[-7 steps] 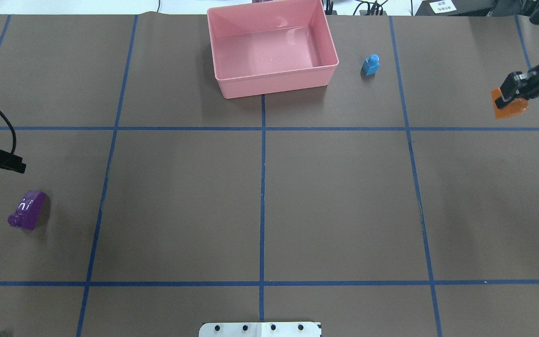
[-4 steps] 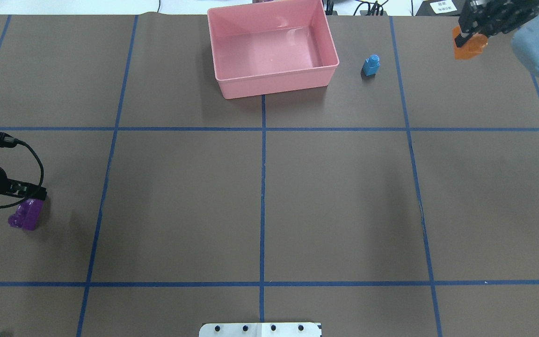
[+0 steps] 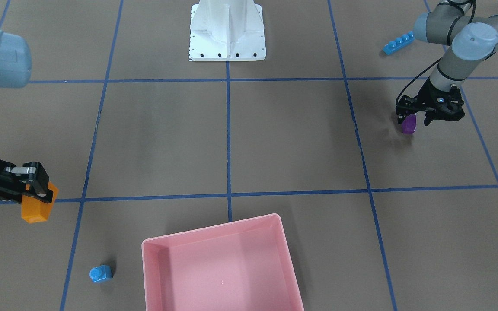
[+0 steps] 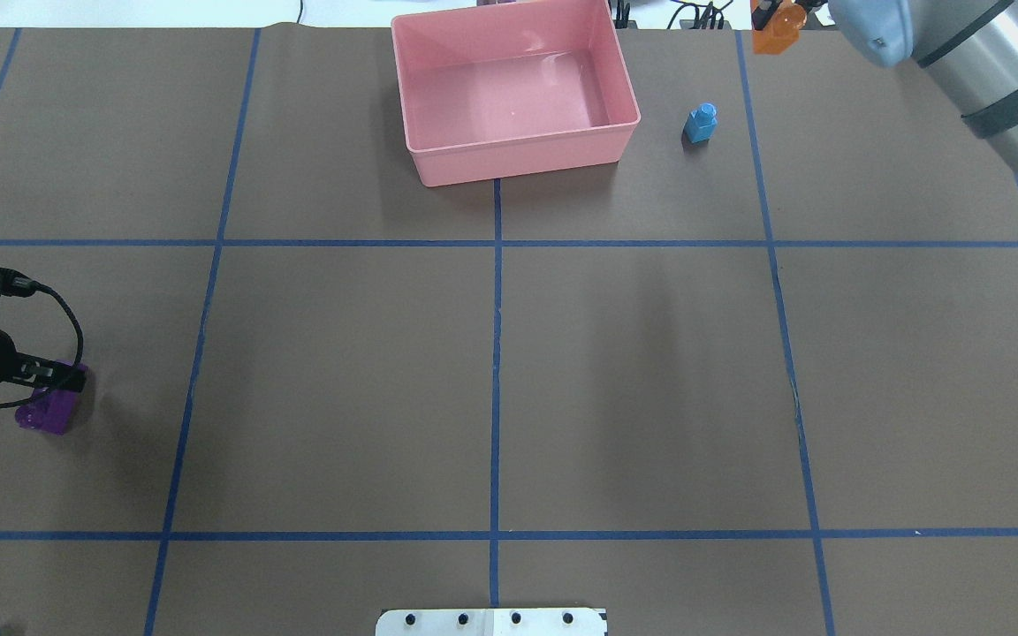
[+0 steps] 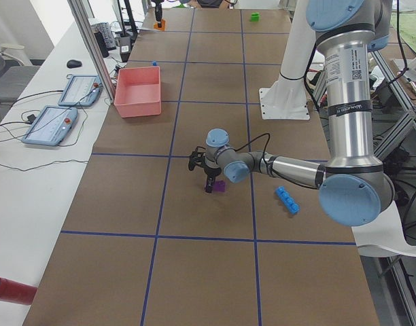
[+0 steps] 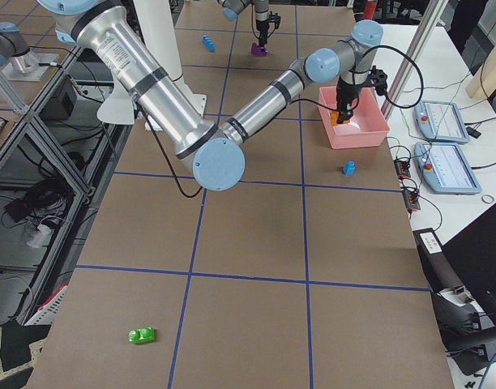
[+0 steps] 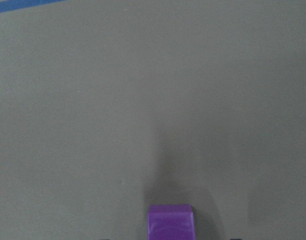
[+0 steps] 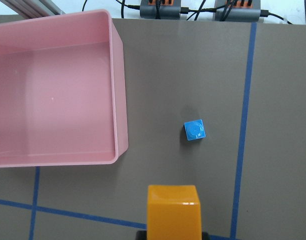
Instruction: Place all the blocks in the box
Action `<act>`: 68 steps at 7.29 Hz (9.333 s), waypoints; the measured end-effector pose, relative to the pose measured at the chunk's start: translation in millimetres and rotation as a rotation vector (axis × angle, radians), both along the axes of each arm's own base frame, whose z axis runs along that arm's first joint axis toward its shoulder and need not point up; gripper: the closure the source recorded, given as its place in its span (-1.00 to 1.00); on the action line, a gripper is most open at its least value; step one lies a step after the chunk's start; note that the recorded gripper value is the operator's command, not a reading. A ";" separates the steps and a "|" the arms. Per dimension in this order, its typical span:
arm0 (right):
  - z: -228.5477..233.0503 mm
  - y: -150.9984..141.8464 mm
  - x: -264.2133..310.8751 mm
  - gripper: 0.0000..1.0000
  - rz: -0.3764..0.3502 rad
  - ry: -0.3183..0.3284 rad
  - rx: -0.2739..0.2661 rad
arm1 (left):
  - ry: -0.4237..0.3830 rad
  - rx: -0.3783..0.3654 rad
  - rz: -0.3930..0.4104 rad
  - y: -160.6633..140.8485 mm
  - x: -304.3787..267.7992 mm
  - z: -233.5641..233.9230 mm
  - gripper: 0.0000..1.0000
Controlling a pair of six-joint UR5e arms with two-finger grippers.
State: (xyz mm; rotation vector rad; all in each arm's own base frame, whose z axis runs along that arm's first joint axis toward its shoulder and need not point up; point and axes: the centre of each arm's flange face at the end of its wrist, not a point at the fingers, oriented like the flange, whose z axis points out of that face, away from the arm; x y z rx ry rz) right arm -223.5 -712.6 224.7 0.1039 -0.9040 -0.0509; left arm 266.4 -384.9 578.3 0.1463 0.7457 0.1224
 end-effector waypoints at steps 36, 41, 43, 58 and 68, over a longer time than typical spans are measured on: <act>175.8 -51.5 -181.3 1.00 -0.058 0.258 0.248 | 0.309 0.004 -0.469 -346.2 242.0 -462.4 -0.99; 52.0 -97.1 -133.1 1.00 0.001 0.163 0.194 | 0.312 -0.041 -0.442 -360.1 220.1 -471.9 -1.00; -0.6 -95.4 -147.9 1.00 0.050 0.118 0.142 | 0.220 -0.087 -0.333 -347.8 173.6 -481.2 -1.00; -38.5 -46.1 -215.8 -1.00 0.174 0.100 0.132 | -0.048 0.059 0.242 131.9 -115.1 -94.5 -1.00; 97.5 190.9 -21.6 -1.00 -0.115 0.355 -0.034 | -0.113 0.083 0.369 255.3 -29.7 -21.5 -1.00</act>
